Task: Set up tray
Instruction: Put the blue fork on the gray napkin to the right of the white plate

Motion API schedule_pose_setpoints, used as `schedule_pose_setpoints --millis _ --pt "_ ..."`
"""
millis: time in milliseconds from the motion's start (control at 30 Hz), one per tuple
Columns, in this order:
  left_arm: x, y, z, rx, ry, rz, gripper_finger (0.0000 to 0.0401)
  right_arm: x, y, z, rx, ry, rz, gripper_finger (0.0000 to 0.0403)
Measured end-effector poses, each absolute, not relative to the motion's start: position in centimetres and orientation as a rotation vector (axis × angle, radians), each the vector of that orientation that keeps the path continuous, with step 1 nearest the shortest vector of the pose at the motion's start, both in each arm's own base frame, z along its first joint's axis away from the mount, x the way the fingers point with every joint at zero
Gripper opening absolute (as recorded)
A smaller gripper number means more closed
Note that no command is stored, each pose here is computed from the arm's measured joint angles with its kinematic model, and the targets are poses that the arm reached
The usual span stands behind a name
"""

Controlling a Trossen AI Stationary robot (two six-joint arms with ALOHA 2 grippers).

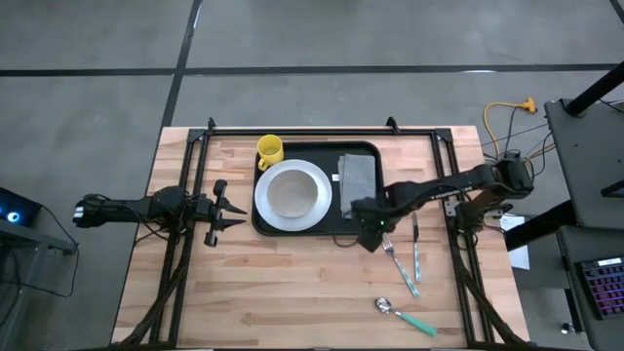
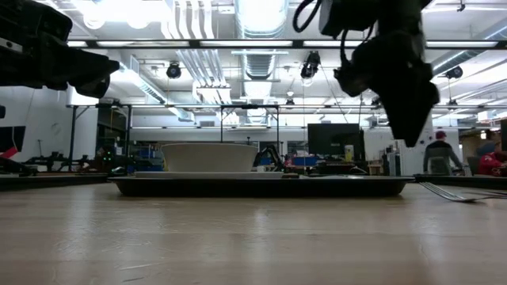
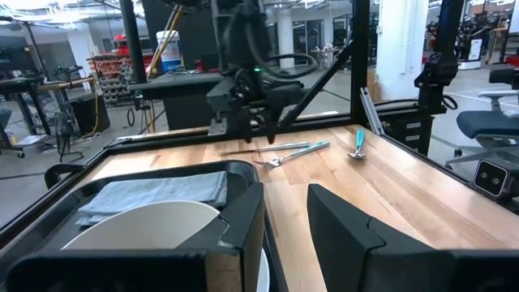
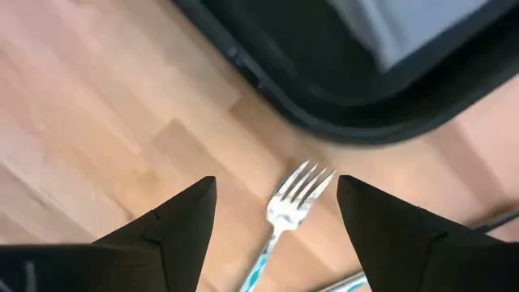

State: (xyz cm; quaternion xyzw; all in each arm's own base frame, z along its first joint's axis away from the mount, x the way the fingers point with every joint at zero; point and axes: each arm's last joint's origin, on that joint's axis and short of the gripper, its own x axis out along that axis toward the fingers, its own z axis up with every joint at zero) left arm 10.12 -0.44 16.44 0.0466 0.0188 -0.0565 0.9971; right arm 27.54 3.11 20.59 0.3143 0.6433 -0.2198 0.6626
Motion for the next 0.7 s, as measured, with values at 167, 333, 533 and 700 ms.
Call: schedule_pose_setpoints --millis 167,333,533,700 --pt "10.1 -0.4 16.4 0.093 0.038 -0.113 0.0083 27.2 5.2 20.5 0.755 1.459 -0.540 0.0249" --pt "10.1 -0.4 16.4 0.093 0.038 -0.113 0.0083 26.9 6.7 20.5 0.797 1.449 -0.576 0.0244" --pt "10.1 -0.4 16.4 0.093 0.038 -0.113 0.0083 26.7 8.2 20.3 0.789 1.418 -0.566 0.0248" --pt "10.1 -0.4 16.4 0.093 0.038 -0.113 0.0083 26.0 9.5 19.9 0.797 1.429 -0.592 0.0251"
